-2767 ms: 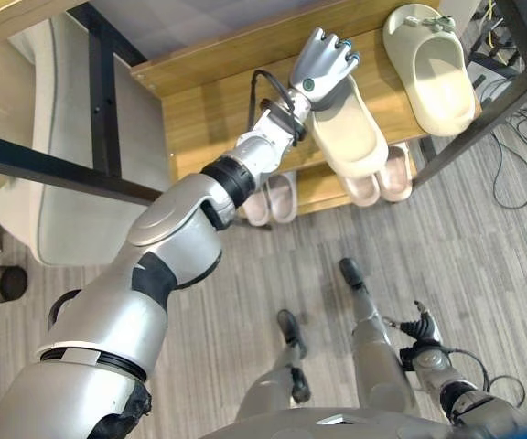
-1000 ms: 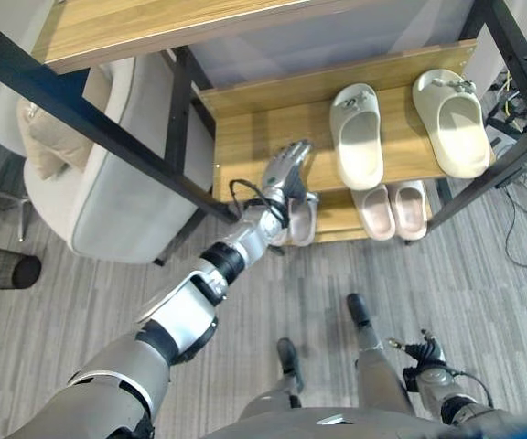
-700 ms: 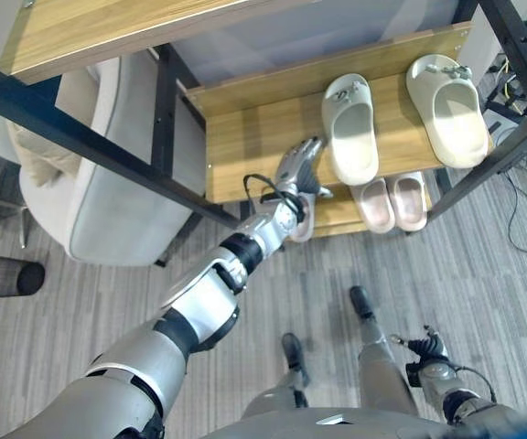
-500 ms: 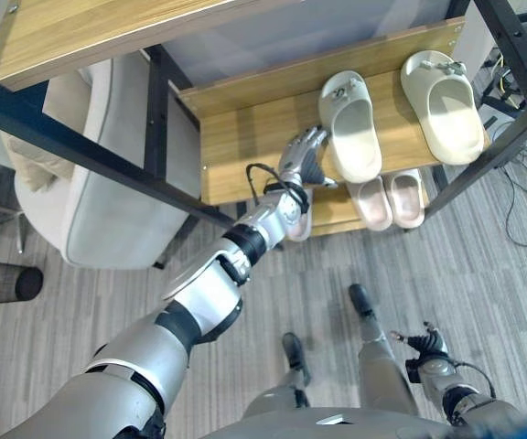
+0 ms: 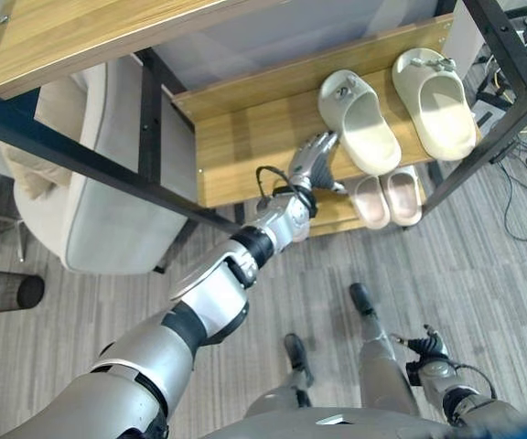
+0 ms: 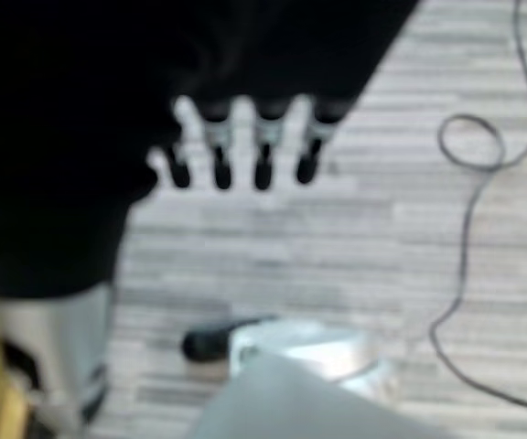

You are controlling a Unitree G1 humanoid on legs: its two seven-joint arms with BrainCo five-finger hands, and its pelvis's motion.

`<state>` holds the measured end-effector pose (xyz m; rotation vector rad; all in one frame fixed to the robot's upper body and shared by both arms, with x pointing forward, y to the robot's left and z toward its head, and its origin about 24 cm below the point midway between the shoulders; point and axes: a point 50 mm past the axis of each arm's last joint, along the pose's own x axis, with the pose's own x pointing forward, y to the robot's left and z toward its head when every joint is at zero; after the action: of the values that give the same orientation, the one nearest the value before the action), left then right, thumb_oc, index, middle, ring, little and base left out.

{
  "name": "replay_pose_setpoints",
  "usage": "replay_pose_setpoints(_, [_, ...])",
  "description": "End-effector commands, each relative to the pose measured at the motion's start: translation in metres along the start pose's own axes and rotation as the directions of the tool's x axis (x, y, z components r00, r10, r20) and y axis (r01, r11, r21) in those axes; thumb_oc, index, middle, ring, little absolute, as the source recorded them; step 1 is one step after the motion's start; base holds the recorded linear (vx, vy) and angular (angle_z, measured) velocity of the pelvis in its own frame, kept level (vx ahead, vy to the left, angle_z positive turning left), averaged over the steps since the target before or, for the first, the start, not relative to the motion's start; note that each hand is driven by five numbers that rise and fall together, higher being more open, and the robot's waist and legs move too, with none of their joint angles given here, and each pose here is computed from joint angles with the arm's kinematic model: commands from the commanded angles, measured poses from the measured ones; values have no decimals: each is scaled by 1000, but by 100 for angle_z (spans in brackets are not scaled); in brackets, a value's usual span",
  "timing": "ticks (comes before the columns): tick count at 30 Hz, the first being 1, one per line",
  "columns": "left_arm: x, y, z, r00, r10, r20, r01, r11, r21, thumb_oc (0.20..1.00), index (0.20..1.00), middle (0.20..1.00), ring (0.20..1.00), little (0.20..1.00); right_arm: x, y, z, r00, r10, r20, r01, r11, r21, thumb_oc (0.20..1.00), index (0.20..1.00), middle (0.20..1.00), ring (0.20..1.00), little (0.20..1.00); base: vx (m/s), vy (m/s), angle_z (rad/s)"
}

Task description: Arrange the slippers neatly on the shoe rack.

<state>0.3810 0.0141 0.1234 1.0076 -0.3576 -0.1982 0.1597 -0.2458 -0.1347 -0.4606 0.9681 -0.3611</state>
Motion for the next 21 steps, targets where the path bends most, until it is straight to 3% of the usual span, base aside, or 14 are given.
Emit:
replay_pose_setpoints(1, [20,26,15,997,76,0,-76,997,-27,1000,1000,1000,1000,1000,5,-20,-7,999,-53,-12,52,996,-66,1000,1000,1000,1000,1000,0,0,0])
replay_pose_setpoints(5, [22,29,16,997,83,2,-83,996,-17,1000,1000,1000,1000,1000,5,-19,-6,999,-50,-5,50,996,-70,1000,1000,1000,1000,1000,0,0,0])
replay_pose_setpoints(9, [26,53,-12,987,125,-102,-118,991,68,1000,1000,1000,1000,1000,5,-19,-4,999,-44,5,44,995,-86,1000,1000,1000,1000,1000,0,0,0])
replay_pose_setpoints(15, [25,80,-44,951,175,-255,-168,985,47,1000,1000,1000,1000,1000,5,-16,0,1000,-26,18,28,993,-114,1000,1000,1000,1000,1000,5,-3,0])
replay_pose_setpoints(21, [26,82,-46,935,165,-314,-195,978,-69,1000,1000,1000,1000,1000,6,-16,3,999,-25,22,28,992,-124,1000,1000,1000,1000,1000,6,2,-3])
